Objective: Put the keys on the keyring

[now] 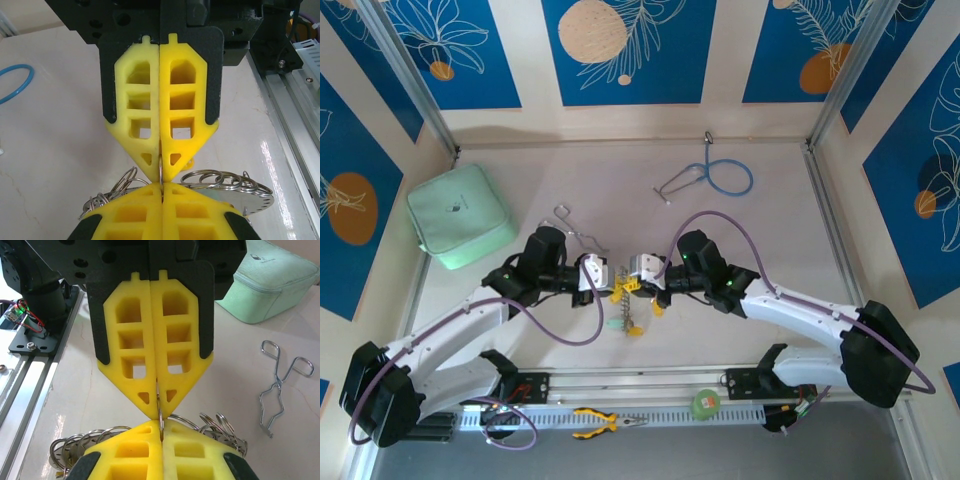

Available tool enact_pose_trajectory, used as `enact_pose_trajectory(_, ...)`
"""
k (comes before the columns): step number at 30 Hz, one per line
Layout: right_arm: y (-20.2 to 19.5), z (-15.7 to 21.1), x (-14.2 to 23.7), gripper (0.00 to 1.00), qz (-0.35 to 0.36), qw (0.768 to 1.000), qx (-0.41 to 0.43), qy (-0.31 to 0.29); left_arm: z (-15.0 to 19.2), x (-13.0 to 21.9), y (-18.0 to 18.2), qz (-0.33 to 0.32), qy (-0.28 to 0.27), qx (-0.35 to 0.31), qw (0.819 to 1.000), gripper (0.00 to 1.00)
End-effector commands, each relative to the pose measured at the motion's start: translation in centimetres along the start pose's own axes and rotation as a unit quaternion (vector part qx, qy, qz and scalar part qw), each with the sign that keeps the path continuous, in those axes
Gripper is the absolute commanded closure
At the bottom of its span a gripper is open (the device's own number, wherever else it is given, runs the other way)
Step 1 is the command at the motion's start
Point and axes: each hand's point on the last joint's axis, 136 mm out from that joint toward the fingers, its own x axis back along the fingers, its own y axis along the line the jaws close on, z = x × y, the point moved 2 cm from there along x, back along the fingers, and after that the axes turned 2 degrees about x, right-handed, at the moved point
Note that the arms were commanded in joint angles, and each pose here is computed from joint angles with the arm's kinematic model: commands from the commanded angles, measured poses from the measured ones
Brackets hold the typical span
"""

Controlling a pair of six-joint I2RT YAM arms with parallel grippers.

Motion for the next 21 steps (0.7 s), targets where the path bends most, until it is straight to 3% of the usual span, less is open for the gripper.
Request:
enact_pose_trajectory(1,-0.5,-1.3,-0.2,1.00,0.008,1.000,0.012,-0.015,-2.6,0.3,0.0,0.011,-0.040,-0.036,0.998,1.00)
enact_pose_trajectory(3,-0.6,-1.2,0.1,1.00,0.013,1.000,0.014,-0.010,-2.4,0.4,0.2,0.003,-0.034,-0.033,0.999,0.97)
enact_pose_trajectory(6,-0.8,-0.8,0.8,1.00,0.024,1.000,0.015,0.007,-2.0,0.9,0.5,-0.026,-0.019,-0.033,0.999,0.55)
enact_pose_trajectory(8,-0.7,-0.5,1.6,1.00,0.031,0.999,0.015,0.017,-1.7,1.5,1.0,-0.058,-0.010,-0.027,0.998,0.42)
enact_pose_trajectory(15,-1.5,-0.5,4.8,1.00,0.074,0.997,-0.003,0.026,-2.1,3.3,4.2,-0.177,-0.008,0.047,0.983,0.30)
enact_pose_trajectory(21,-3.4,-1.0,9.1,1.00,0.149,0.986,-0.009,0.073,-0.5,4.4,10.1,-0.317,0.057,0.186,0.928,0.26)
